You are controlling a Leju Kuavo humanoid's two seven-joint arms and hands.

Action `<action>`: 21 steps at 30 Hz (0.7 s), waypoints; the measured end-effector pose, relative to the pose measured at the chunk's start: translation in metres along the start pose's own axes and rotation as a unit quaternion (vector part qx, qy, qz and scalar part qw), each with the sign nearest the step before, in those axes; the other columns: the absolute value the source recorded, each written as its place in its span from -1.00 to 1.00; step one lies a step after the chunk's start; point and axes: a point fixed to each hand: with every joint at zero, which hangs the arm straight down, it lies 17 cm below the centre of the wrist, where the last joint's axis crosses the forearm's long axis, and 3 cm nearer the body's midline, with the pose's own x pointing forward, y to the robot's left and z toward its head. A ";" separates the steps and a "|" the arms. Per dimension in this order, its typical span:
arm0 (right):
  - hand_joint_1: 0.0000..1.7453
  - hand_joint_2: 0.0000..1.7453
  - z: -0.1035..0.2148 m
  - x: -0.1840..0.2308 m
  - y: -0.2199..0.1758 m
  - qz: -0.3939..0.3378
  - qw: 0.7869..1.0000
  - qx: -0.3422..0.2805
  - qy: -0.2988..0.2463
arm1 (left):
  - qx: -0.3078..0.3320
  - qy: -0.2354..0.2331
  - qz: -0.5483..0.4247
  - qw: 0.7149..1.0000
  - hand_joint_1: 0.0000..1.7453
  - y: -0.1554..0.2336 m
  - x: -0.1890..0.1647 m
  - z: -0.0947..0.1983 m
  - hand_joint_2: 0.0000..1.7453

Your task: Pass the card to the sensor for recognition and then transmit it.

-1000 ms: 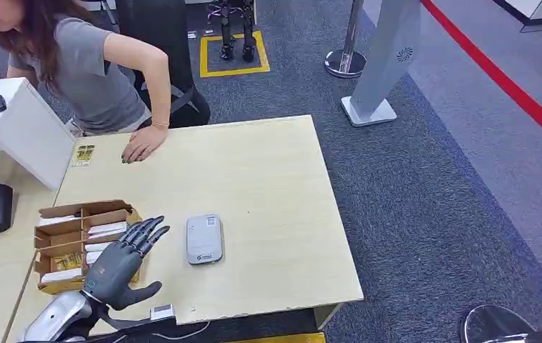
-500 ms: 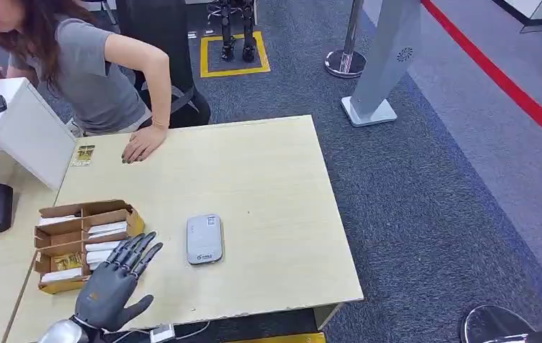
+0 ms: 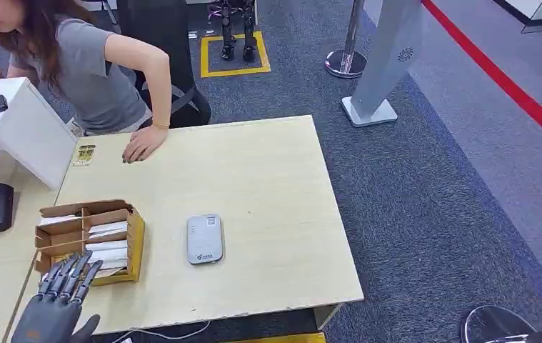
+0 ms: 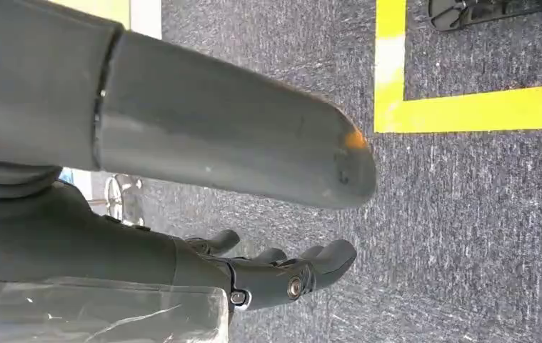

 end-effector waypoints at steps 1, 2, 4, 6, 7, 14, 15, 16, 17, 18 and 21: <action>-1.00 -1.00 0.000 0.000 0.000 0.002 1.000 0.000 0.000 | -0.003 0.010 -0.004 1.000 -1.00 -0.001 -0.007 0.003 1.00; -1.00 -1.00 0.000 0.000 0.000 0.005 1.000 0.000 -0.001 | -0.005 0.015 -0.009 1.000 -1.00 -0.002 -0.012 0.005 1.00; -1.00 -1.00 0.000 0.001 0.000 0.013 1.000 -0.001 -0.002 | -0.005 0.021 -0.014 1.000 -1.00 -0.002 -0.019 0.008 1.00; -1.00 -1.00 0.000 0.001 0.000 0.017 1.000 0.000 -0.003 | -0.002 0.028 -0.017 0.999 -1.00 -0.001 -0.026 0.008 1.00; -1.00 -1.00 0.000 0.001 0.000 0.018 1.000 0.000 -0.003 | -0.001 0.030 -0.018 0.999 -1.00 -0.001 -0.028 0.008 1.00; -1.00 -1.00 0.000 0.002 0.000 0.030 1.000 0.000 -0.005 | -0.004 0.027 -0.019 0.999 -1.00 -0.002 -0.037 0.002 1.00; -1.00 -1.00 0.000 0.002 0.000 0.033 0.999 0.000 -0.006 | -0.001 0.022 -0.018 1.000 -1.00 -0.002 -0.039 -0.003 1.00; -1.00 -1.00 0.000 0.003 0.000 0.036 0.999 -0.001 -0.007 | -0.001 0.019 -0.019 1.000 -1.00 -0.002 -0.041 -0.007 1.00; -1.00 -1.00 0.000 0.004 0.000 0.037 0.999 -0.001 -0.008 | 0.001 0.019 -0.019 1.000 -1.00 -0.002 -0.042 -0.011 1.00; -1.00 -1.00 0.000 0.004 0.000 0.037 0.999 -0.001 -0.008 | 0.003 0.019 -0.020 1.000 -1.00 -0.002 -0.044 -0.013 1.00; -1.00 -1.00 0.000 0.004 0.000 0.038 0.999 -0.001 -0.009 | 0.006 0.018 -0.020 1.000 -1.00 -0.002 -0.045 -0.019 1.00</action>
